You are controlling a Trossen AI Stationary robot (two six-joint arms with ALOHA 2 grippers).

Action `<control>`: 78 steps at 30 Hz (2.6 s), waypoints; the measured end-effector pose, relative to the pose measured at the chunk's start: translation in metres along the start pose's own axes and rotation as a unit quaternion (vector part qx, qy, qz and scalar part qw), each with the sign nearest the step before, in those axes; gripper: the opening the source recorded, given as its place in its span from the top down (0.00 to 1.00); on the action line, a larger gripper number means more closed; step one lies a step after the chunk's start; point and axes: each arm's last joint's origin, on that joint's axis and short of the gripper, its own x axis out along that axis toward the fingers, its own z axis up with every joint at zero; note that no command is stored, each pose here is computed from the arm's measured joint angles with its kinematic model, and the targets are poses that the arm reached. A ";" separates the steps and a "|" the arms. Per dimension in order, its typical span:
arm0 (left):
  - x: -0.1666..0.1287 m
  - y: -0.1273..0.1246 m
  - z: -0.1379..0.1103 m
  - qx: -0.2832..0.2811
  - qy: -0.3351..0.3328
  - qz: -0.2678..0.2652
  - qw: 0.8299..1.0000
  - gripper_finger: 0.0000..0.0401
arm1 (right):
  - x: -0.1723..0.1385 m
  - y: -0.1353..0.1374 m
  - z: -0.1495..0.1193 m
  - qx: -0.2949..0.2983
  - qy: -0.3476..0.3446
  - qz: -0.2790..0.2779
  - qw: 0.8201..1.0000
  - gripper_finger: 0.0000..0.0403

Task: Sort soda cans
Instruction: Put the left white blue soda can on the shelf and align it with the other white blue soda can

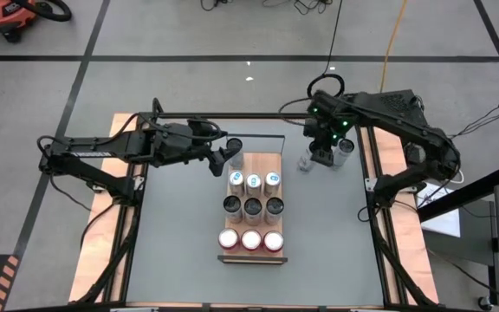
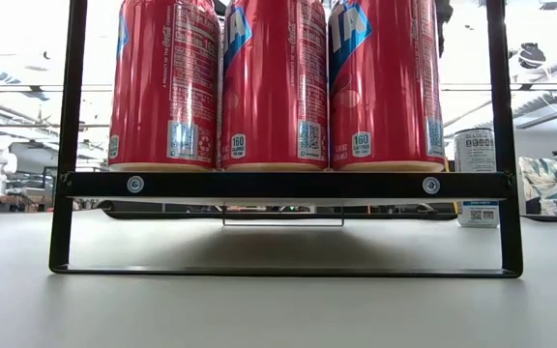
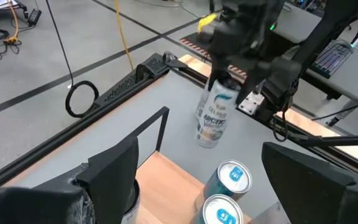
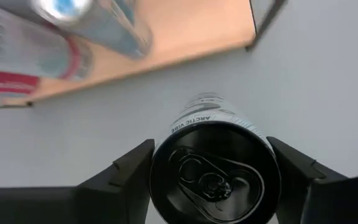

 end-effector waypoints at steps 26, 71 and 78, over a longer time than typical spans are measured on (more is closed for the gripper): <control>0.000 0.000 0.001 -0.005 -0.003 -0.003 1.000 0.15 | -0.094 0.039 -0.024 -0.041 -0.219 0.070 0.972 0.47; -0.021 0.004 0.012 -0.015 -0.039 -0.017 0.999 0.15 | -0.100 0.047 0.028 -0.019 -0.381 0.107 0.918 0.47; -0.025 0.007 0.010 -0.015 -0.033 -0.004 0.999 0.15 | -0.108 0.049 0.054 -0.020 -0.347 0.070 0.935 0.47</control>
